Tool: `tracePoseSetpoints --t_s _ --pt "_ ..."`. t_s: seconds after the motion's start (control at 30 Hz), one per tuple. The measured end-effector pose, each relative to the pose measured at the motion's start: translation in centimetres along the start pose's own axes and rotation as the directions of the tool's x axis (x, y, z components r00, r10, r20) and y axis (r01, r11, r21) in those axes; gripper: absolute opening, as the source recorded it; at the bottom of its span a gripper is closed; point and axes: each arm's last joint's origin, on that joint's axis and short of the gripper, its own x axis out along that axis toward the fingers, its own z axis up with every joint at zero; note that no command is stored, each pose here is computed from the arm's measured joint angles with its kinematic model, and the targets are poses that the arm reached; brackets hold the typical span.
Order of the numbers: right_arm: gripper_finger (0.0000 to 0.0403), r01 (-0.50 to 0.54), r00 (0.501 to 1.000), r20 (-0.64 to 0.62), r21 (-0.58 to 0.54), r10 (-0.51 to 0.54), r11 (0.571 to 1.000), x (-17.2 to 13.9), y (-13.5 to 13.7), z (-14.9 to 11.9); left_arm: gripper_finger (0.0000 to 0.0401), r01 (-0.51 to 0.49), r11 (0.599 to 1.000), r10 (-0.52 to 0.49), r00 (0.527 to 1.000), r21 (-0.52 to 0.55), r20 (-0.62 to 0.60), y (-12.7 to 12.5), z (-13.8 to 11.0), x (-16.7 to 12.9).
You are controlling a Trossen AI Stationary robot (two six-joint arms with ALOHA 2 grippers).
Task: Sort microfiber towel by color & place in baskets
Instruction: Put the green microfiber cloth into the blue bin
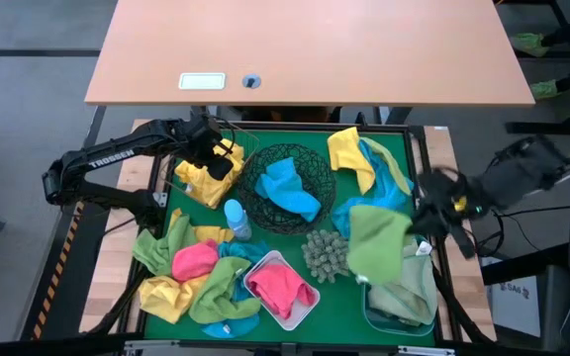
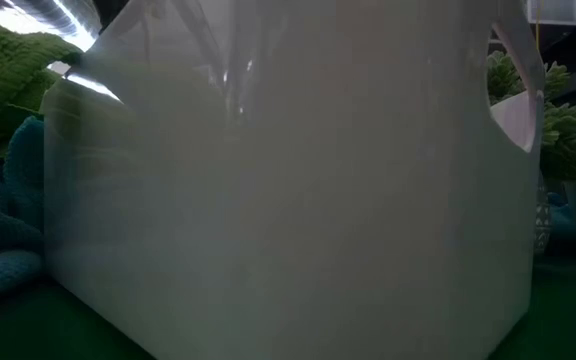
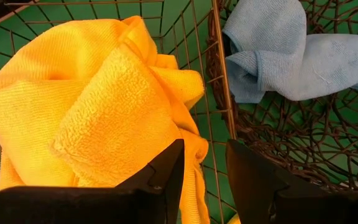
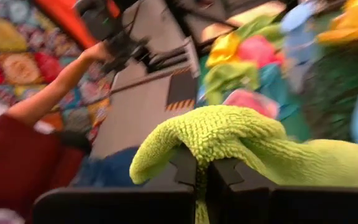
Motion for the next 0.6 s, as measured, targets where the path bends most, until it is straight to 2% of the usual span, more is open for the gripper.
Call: tracePoseSetpoints --t_s 0.17,0.3,0.43,0.6 --pt "0.0007 -0.067 0.992 -0.109 0.022 0.069 0.997 1.5 2.5 -1.9 0.0112 0.000 1.000 0.000 1.000 0.000 0.000 0.0 0.0 0.0" --pt "0.0007 -0.077 0.978 -0.191 0.036 0.082 0.996 2.7 4.7 -3.8 0.0112 0.000 1.000 0.000 1.000 0.000 0.000 0.0 0.0 0.0" --pt "0.0007 -0.001 0.957 -0.291 0.043 0.013 0.999 3.9 6.2 -6.4 0.0112 0.000 1.000 0.000 1.000 0.000 0.000 0.0 0.0 0.0" --pt "0.0007 0.193 0.901 -0.399 0.017 -0.170 0.981 5.2 6.8 -9.5 0.0112 0.001 1.000 -0.001 1.000 0.000 0.000 0.0 0.0 0.0"
